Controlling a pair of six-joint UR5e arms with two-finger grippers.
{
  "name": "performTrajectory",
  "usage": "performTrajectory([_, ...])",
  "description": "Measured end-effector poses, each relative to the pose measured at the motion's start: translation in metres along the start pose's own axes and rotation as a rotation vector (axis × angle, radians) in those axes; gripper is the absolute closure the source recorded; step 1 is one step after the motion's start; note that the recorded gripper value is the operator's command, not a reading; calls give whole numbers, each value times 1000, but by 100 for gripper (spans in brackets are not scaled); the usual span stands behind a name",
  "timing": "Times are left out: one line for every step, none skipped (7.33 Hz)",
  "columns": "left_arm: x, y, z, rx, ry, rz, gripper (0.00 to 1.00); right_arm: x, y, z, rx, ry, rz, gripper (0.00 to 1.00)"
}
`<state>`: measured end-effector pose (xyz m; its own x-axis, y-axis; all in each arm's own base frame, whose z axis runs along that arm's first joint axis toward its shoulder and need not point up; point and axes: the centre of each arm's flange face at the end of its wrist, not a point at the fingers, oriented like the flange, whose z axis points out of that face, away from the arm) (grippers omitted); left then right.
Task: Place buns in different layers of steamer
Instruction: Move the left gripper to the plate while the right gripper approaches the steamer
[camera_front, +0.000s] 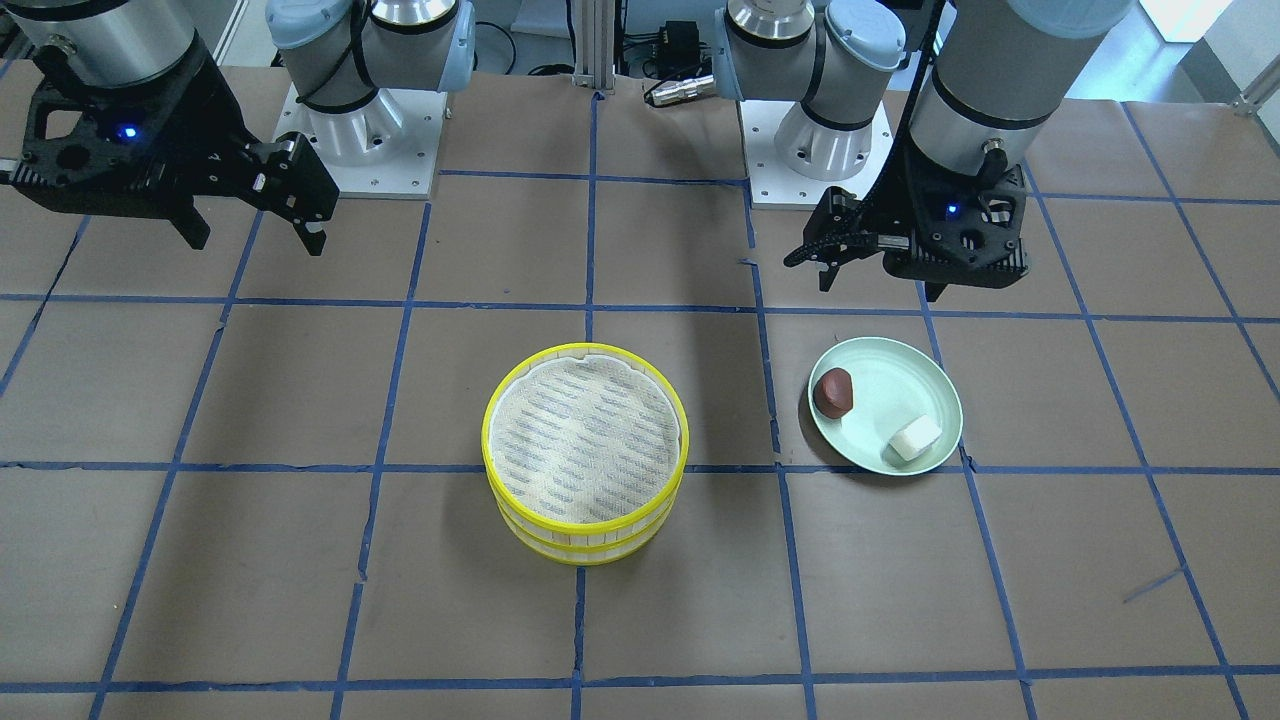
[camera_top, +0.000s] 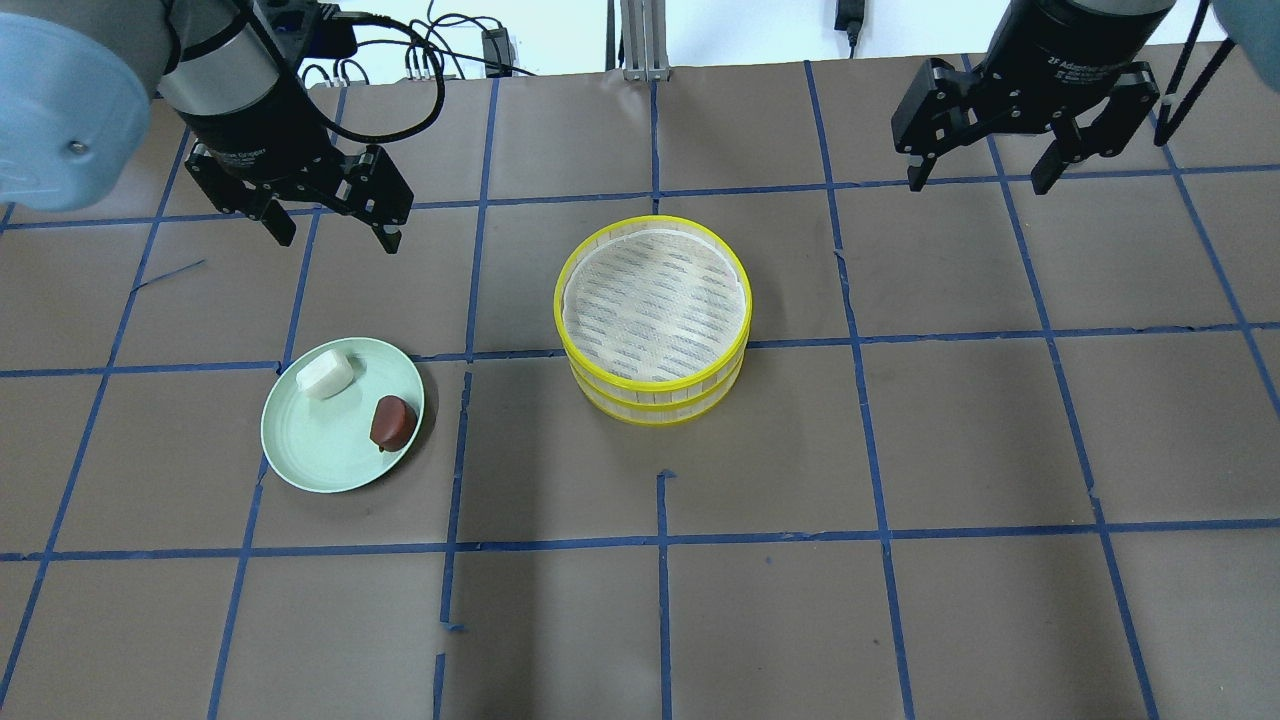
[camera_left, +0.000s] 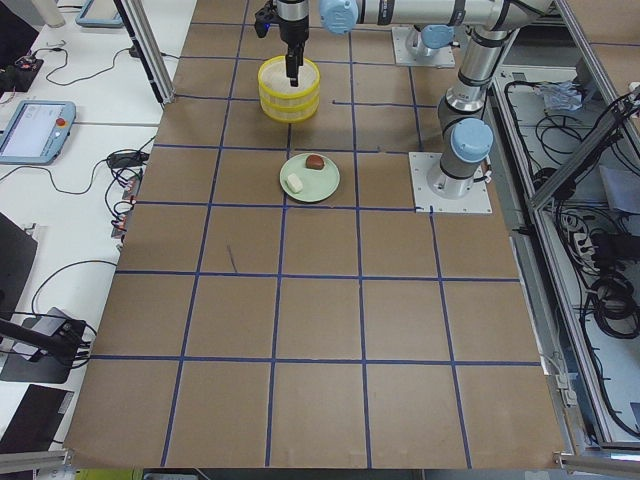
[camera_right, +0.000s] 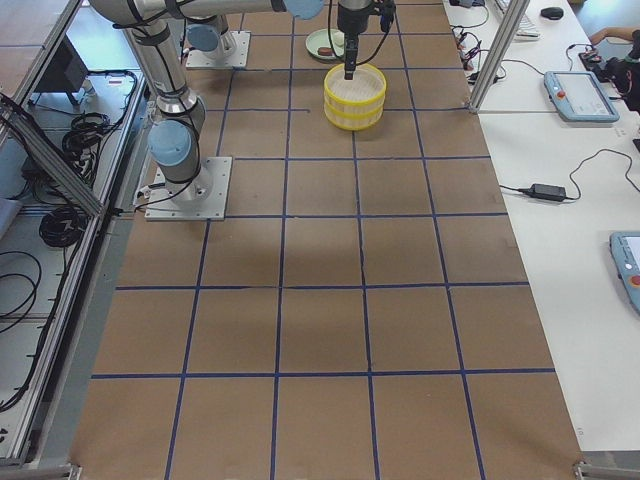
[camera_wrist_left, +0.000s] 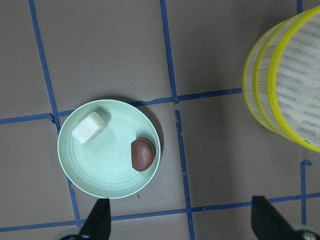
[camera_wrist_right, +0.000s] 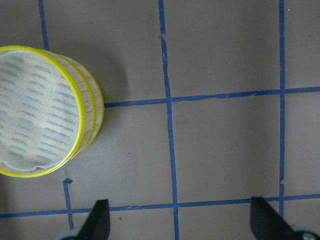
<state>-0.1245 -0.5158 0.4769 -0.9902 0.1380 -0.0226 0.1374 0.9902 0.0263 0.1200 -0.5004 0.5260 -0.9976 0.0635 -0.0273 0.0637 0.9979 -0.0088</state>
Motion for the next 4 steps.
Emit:
performTrajectory([-5,0,2,-2,-5,33,0,-1,1,1,-2,-3,3,0])
performTrajectory([-10,2,8,-14,-5,62,0,-2,-1,4,-6,-4,22,0])
performTrajectory([-14,4,24,-37,-2,70,0,-7,-10,17,-15,-5,59,0])
performTrajectory([-20,3,50,-52,0,66,0,-26,-18,35,-24,1,68,0])
